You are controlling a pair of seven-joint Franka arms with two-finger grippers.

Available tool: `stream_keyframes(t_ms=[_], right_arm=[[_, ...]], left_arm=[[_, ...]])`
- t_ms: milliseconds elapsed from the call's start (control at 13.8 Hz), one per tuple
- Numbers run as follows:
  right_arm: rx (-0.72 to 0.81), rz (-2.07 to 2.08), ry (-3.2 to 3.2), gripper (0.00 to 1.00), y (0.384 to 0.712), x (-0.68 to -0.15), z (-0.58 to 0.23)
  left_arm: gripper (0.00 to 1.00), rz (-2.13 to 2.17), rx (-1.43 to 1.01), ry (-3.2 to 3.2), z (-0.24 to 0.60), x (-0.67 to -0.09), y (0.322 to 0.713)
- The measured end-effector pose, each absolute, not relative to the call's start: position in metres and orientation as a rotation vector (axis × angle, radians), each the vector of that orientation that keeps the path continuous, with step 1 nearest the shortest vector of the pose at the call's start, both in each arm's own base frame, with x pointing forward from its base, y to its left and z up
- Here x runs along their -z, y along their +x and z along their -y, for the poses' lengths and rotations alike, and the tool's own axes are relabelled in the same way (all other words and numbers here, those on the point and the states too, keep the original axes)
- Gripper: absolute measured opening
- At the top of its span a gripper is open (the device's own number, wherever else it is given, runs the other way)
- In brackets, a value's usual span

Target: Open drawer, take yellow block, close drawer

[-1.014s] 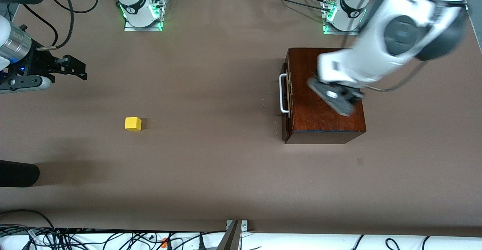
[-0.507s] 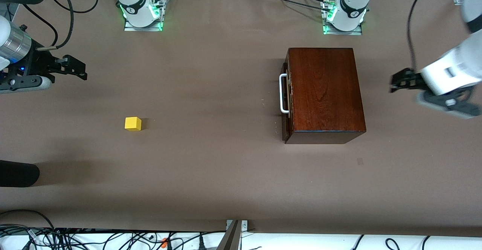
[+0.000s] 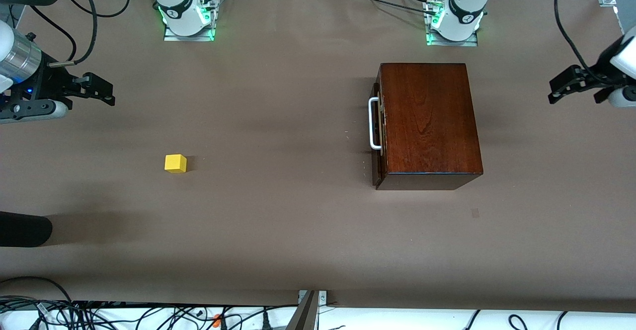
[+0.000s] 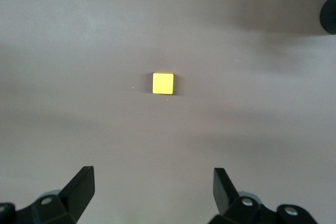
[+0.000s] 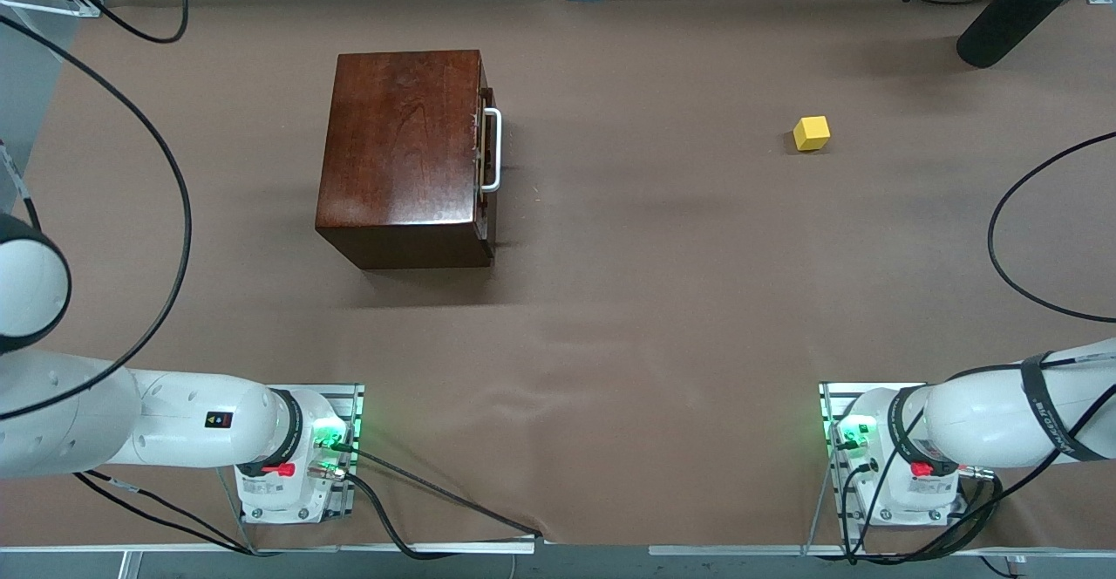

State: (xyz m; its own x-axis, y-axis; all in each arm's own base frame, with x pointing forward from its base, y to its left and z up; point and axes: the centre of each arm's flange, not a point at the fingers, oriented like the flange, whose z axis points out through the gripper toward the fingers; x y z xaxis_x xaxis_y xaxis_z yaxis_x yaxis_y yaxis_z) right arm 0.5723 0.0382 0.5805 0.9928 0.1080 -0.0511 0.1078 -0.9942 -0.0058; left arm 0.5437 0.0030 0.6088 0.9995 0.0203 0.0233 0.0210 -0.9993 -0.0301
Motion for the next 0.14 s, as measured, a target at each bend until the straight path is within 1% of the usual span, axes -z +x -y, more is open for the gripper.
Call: stream_keyframes(t_ms=[145], right_arm=[[-0.081, 0.169, -3.133, 1.0, 0.5723, -0.5805, -0.0381]], left_arm=[[1.0, -0.002, 0.027, -3.111, -0.0004, -0.6031, 0.5402]])
